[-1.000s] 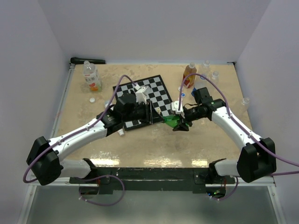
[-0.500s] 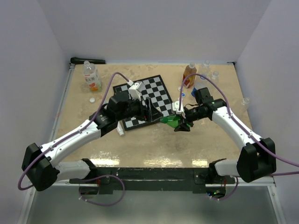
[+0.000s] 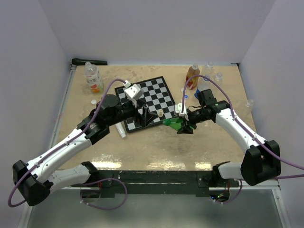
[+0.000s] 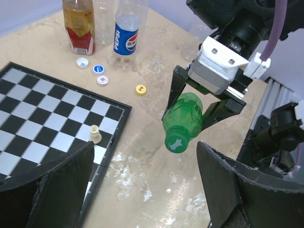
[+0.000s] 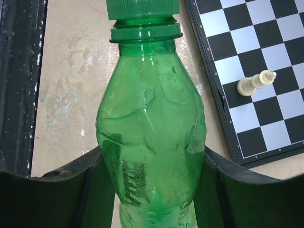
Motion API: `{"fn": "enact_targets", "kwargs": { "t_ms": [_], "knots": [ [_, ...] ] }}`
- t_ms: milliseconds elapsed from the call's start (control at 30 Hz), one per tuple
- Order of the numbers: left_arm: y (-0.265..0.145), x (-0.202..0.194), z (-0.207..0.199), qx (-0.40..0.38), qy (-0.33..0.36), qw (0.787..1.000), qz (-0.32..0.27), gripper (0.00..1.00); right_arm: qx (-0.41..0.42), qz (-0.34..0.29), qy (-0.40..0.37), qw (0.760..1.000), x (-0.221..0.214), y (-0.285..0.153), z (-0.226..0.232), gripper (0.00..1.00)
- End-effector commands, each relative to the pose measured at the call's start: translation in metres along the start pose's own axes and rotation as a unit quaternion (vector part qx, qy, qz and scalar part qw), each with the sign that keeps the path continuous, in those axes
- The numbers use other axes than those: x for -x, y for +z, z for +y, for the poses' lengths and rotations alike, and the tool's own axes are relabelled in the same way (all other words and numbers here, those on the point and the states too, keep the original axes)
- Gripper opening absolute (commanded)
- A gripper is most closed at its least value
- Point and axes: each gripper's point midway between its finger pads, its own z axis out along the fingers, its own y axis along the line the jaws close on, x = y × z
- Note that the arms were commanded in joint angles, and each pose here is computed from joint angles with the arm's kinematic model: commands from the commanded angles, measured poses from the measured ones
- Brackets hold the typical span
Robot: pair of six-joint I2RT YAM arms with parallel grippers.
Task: Unscrew the bottle caps
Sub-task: Unscrew the bottle cap from the plastic bottle.
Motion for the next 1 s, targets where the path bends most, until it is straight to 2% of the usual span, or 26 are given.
{"fn": "enact_targets", "kwargs": {
  "t_ms": [0, 267, 433, 967],
  "knots": [
    [-0.010, 0.028, -0.001, -0.015, 0.134, 0.989, -0.054, 0.93, -0.001, -0.002, -0.011, 1.000, 0.005, -0.002, -0.002, 0.03],
    [-0.020, 0.025, -0.017, -0.078, 0.286, 0.950, -0.103, 0.93, -0.001, -0.002, -0.011, 1.000, 0.005, -0.003, -0.001, 0.03],
    [-0.021, 0.018, -0.023, -0.103, 0.338, 0.928, -0.117, 0.94, -0.001, -0.002, -0.011, 1.000, 0.005, -0.002, -0.002, 0.03],
    [0.000, 0.001, -0.027, -0.151, 0.380, 0.907, -0.100, 0.95, 0.000, -0.002, -0.011, 1.000, 0.004, -0.002, -0.001, 0.03]
  ]
}}
